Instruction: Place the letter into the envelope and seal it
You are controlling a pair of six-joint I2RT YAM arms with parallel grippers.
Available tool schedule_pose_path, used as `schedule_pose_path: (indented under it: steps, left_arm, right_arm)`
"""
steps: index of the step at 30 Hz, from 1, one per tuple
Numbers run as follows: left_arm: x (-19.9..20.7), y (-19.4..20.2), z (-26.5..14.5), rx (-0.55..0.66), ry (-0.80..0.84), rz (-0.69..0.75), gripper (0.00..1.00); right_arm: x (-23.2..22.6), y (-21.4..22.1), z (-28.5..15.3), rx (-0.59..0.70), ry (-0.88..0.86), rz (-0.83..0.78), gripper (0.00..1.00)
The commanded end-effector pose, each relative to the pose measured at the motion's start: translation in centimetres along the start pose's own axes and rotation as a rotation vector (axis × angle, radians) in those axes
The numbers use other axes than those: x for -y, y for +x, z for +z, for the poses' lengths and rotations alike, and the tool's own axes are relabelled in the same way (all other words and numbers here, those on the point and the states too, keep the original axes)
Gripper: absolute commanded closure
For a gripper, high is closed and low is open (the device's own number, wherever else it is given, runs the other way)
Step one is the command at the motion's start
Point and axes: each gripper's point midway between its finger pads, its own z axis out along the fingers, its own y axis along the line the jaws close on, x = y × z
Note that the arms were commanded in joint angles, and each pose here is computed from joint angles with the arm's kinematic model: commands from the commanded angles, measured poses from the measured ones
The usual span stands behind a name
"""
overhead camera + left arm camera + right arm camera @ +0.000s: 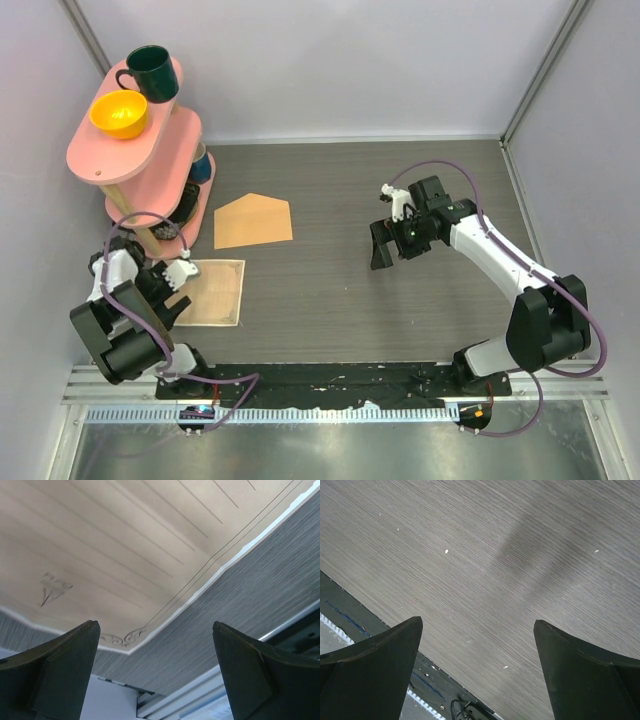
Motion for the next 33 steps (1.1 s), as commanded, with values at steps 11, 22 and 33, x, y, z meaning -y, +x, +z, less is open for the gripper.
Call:
schedule_pose_path:
  steps: [11,22,33]
  left_arm:
    - [1.3,-3.4,4.7,0.039,0.059,0.282,0.01]
    - [3.5,-9.1,4.8,0.002,0.056,0.436,0.15]
    - [9.9,-17.0,6.0,0.017,0.204,0.471,0.16]
  right_arm:
    - [-1.4,-2.1,-0.1,0.034,-0.068,0.031,0.00]
    - [-1.5,-2.0,0.5,0.046,-0.081,0.055,0.00]
    - [-1.4,-2.0,1.9,0.043,-0.103,0.090,0.00]
